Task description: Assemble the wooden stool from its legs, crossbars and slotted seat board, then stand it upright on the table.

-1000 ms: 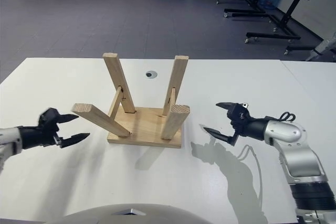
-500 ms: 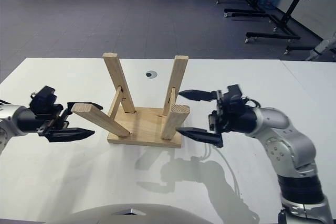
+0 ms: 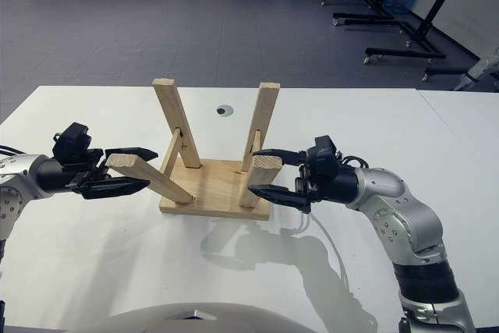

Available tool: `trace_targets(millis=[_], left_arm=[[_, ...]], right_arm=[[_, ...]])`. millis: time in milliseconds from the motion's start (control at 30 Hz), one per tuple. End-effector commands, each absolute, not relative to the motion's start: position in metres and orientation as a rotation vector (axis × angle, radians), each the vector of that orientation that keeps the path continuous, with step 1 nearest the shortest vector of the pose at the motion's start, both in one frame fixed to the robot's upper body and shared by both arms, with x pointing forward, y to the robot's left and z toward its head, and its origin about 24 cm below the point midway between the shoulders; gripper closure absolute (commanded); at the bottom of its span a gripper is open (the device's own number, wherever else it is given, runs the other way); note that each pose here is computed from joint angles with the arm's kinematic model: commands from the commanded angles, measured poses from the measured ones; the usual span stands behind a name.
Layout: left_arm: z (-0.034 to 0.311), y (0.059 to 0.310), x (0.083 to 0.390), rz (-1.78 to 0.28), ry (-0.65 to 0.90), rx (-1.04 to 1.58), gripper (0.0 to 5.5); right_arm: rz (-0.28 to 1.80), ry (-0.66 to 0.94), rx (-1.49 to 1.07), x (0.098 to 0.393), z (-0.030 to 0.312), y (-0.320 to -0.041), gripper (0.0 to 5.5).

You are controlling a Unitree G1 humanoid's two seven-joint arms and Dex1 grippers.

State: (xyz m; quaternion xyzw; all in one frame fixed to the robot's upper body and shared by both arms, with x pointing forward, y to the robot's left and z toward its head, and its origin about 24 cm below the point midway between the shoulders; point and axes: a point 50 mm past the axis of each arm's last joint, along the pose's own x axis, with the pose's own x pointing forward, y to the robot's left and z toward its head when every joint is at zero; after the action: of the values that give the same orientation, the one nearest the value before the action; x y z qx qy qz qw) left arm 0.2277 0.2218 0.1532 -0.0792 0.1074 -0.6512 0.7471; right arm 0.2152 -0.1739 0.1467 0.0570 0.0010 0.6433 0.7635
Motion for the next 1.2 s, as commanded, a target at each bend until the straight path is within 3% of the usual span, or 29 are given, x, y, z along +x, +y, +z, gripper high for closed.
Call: trace_targets(millis=[33, 333, 533, 800, 933, 1200], left_arm=[[0.150, 0.220, 0.225, -1.432, 0.252, -0.148, 2.48], [0.151, 0.219, 0.223, -1.436, 0.241, -0.151, 3.64], [0.152, 0.211, 0.216, -1.473, 0.289, -0.233, 3.84], [0.208, 0.208, 0.214, -1.513, 0.282, -0.449, 3.84], [0.224, 0.212, 0.226, -1.468, 0.298, -0.645, 3.84], [0.188, 0.201, 0.249, -1.234, 0.528, -0.811, 3.84]], right_arm=[[1.405, 0.002, 0.097, 0.216, 0.147, -0.171, 2.68], [1.412, -0.002, 0.089, 0.218, 0.146, -0.171, 4.16], [1.410, -0.004, 0.111, 0.218, 0.154, -0.176, 4.28], [1.416, 0.158, 0.366, 0.219, 0.193, -0.187, 4.37], [1.388, 0.241, 0.540, 0.235, 0.213, -0.194, 4.42], [1.239, 0.549, 0.688, 0.268, 0.183, -0.177, 4.42]])
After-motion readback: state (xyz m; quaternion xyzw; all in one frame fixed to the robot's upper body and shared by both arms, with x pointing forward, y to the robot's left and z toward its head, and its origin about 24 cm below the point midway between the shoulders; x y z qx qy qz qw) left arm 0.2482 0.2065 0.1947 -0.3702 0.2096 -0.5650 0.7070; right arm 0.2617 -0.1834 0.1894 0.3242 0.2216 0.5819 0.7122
